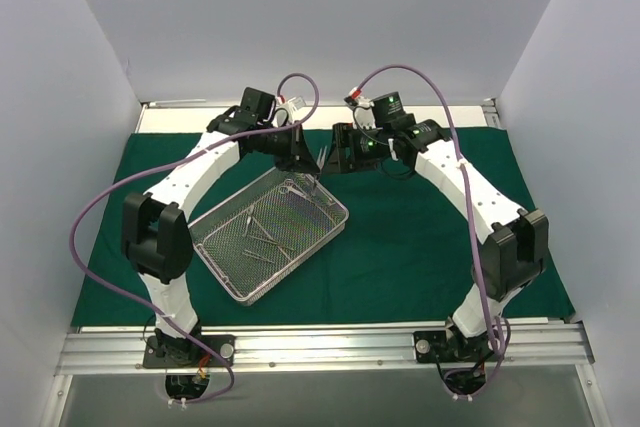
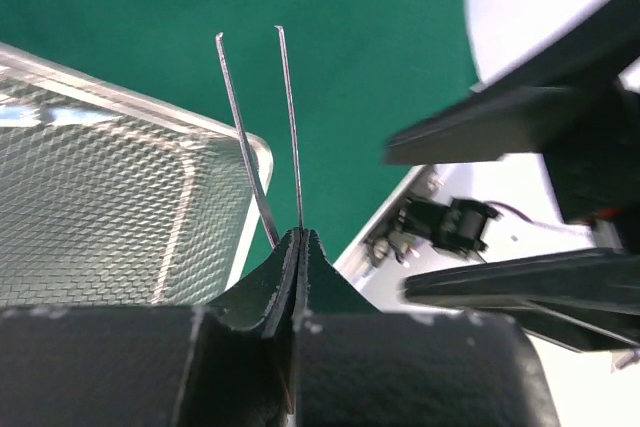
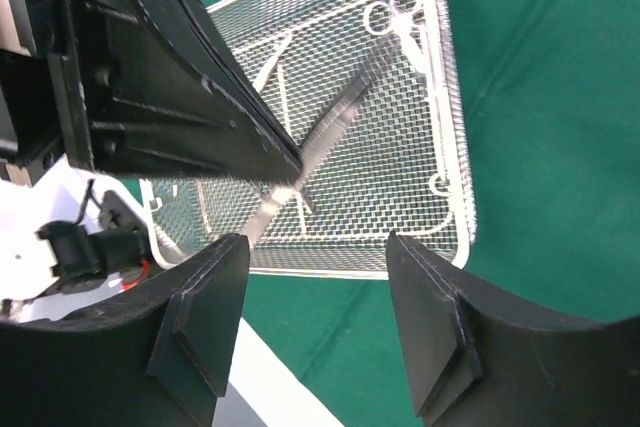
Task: Open and lay out the surgical kit
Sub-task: Place the medical item in the surgical kit.
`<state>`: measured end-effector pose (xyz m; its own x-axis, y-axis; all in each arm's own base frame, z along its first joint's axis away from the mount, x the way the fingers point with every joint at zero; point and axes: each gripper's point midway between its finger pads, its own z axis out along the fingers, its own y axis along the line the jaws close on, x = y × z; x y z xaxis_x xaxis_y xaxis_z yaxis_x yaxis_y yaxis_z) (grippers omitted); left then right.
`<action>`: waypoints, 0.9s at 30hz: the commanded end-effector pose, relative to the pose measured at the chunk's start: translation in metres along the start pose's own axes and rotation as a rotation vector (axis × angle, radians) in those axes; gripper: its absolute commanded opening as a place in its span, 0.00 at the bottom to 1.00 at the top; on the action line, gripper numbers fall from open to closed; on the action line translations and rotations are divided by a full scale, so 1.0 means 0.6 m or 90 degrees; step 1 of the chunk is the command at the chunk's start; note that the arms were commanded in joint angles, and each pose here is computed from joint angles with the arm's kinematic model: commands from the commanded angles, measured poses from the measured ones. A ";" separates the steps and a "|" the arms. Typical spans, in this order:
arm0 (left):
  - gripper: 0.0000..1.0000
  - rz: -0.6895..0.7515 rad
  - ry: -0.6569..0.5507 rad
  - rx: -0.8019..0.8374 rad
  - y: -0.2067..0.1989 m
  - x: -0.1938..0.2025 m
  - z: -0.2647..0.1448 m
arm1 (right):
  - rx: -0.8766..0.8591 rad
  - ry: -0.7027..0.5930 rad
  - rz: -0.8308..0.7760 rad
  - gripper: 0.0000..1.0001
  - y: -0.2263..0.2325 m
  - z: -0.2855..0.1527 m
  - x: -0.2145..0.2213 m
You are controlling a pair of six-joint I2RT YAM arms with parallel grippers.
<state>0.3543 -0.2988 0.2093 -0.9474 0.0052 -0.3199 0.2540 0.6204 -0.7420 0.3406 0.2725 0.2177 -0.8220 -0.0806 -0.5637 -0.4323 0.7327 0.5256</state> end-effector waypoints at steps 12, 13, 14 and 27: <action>0.02 0.110 -0.031 0.354 -0.166 -0.045 -0.054 | -0.136 -0.114 0.022 0.58 0.057 -0.090 -0.062; 0.02 0.112 -0.018 0.377 -0.167 -0.036 -0.055 | -0.140 -0.135 0.022 0.59 0.059 -0.104 -0.071; 0.02 0.109 -0.016 0.392 -0.170 -0.034 -0.056 | -0.143 -0.143 0.027 0.59 0.057 -0.110 -0.075; 0.02 0.101 -0.026 0.514 -0.209 -0.032 -0.083 | -0.205 -0.190 0.073 0.55 0.034 -0.141 -0.087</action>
<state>0.3404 -0.3396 0.3121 -0.9229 0.0023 -0.3849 0.3844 -0.0472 -0.9220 0.3444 0.2296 0.2951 -0.7697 0.2197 -0.5994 -0.4171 0.5377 0.7327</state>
